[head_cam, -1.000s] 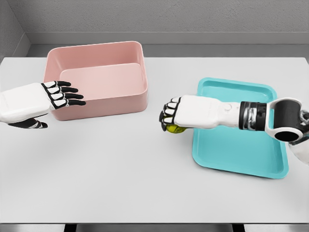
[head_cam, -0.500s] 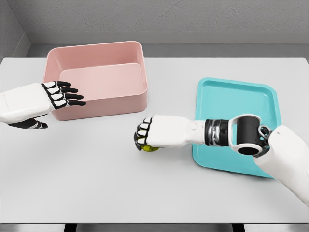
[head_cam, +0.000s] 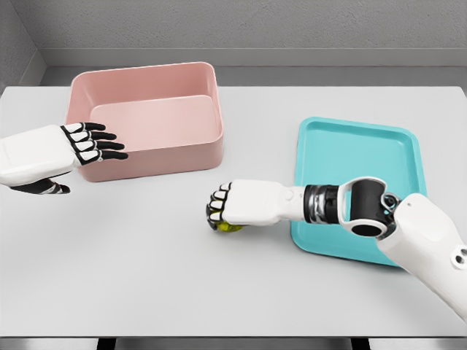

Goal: Put the tennis from the blue tray into the pink basket with both arms

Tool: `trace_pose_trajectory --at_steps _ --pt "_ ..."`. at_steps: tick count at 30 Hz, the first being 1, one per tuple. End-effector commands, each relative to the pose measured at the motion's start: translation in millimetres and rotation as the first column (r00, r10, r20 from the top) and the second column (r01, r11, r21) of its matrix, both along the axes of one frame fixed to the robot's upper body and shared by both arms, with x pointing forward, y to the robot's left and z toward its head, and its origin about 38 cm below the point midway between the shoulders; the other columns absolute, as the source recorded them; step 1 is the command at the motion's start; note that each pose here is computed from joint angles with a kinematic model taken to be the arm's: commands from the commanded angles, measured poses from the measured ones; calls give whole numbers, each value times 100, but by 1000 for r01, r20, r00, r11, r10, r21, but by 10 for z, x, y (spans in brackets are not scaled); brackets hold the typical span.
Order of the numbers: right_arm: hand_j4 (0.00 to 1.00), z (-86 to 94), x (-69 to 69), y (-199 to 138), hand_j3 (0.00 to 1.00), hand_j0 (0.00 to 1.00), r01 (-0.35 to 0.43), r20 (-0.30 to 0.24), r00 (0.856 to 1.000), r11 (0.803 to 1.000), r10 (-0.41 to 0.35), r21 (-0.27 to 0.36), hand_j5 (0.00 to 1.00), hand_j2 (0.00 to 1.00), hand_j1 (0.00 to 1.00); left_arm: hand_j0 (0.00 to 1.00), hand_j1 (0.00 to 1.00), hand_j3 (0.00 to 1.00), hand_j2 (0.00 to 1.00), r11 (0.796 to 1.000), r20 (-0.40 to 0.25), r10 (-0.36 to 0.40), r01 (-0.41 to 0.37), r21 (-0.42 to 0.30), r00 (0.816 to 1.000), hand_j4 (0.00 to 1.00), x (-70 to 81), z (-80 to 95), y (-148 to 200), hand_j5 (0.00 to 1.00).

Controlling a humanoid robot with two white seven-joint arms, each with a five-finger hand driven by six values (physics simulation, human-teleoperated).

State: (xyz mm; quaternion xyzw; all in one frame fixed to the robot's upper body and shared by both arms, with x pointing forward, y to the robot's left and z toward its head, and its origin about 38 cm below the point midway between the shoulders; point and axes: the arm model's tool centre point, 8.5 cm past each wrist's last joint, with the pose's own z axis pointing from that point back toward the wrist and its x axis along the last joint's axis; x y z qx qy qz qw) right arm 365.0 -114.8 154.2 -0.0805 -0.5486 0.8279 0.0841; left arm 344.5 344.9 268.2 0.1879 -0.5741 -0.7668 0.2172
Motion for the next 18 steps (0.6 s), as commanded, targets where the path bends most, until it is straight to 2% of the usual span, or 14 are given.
trace_pose_trajectory --at_steps 1,6,7,11,12,13,18 --pt "41 -65 11 -7 41 41 7 -12 1000 1000 -7 -13 41 41 41 100 100 100 100 1000 -1 2 -2 -4 1000 100 0 9 5 100" --pt "43 -64 10 -1 43 43 6 -12 1000 1000 -6 -12 43 43 43 100 100 100 100 1000 -3 2 -2 -4 1000 100 -2 3 6 100" --pt "55 -70 6 -2 55 55 6 -15 1000 1000 -6 -12 55 55 55 100 100 100 100 1000 -3 1 -1 -7 1000 100 -1 -1 -1 100" --pt "72 -82 1 5 72 72 9 -20 1000 1000 -9 -7 72 72 72 100 100 100 100 1000 -3 1 -1 -7 1000 100 -1 -1 -1 100" --pt "84 -86 -3 4 84 84 9 -22 1000 1000 -9 -5 84 84 84 100 100 100 100 1000 -3 1 -1 -7 1000 100 -1 -1 -1 100" --pt "90 -90 -2 -4 90 90 11 -23 1000 1000 -11 -6 90 90 90 100 100 100 100 1000 -3 1 -1 -7 1000 100 -1 -1 -1 100" --pt "99 -71 13 -17 99 99 16 -19 1000 1000 -16 -3 99 99 99 100 100 100 100 1000 -3 1 -1 -7 1000 100 -1 -1 -1 100"
